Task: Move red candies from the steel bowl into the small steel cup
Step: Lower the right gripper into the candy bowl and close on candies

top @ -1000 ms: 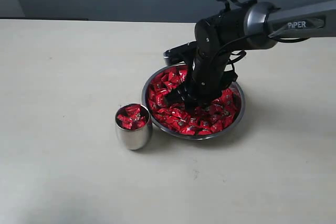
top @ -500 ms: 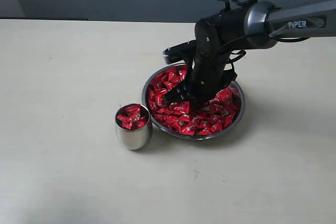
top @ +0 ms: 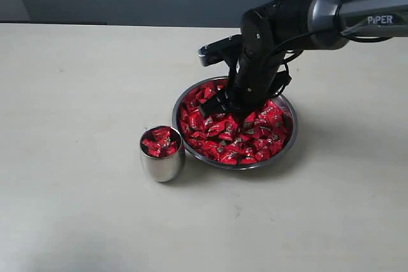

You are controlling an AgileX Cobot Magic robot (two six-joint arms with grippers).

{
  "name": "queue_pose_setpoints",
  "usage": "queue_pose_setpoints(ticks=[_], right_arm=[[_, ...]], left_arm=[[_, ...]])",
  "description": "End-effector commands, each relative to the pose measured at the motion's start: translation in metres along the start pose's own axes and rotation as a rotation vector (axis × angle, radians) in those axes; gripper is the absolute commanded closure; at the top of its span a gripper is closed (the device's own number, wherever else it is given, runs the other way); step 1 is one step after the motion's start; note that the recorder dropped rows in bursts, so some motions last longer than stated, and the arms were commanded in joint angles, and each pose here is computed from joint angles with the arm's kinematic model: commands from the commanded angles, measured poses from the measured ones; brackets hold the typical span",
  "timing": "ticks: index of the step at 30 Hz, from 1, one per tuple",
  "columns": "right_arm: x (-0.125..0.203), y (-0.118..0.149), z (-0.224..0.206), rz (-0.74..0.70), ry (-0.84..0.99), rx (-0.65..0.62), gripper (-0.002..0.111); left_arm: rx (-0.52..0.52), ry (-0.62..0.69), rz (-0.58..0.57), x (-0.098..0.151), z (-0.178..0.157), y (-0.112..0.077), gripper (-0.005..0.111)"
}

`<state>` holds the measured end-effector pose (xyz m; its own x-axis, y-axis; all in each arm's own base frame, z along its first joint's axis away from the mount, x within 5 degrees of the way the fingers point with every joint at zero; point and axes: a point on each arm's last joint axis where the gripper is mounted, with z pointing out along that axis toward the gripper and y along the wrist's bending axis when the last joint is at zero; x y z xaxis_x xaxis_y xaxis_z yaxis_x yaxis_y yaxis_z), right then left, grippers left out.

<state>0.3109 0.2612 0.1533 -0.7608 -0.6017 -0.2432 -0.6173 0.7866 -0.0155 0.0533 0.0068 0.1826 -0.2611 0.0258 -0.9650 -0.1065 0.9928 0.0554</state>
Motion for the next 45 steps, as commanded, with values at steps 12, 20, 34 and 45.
queue_pose_setpoints(ticks=[12, 20, 34, 45], right_arm=[[-0.001, -0.004, -0.002, -0.023, -0.008, 0.022, 0.109], [0.005, -0.004, 0.02, -0.025, 0.069, 0.024, 0.109], [0.006, -0.004, 0.02, -0.043, 0.071, 0.023, 0.092], [0.003, -0.005, 0.02, -0.052, 0.044, 0.032, 0.106]], left_arm=[[0.004, -0.013, 0.001, 0.0, 0.0, 0.0, 0.106], [0.004, -0.013, 0.001, 0.0, 0.0, 0.0, 0.106], [0.004, -0.013, 0.001, 0.0, 0.0, 0.0, 0.106], [0.004, -0.013, 0.001, 0.0, 0.0, 0.0, 0.106]])
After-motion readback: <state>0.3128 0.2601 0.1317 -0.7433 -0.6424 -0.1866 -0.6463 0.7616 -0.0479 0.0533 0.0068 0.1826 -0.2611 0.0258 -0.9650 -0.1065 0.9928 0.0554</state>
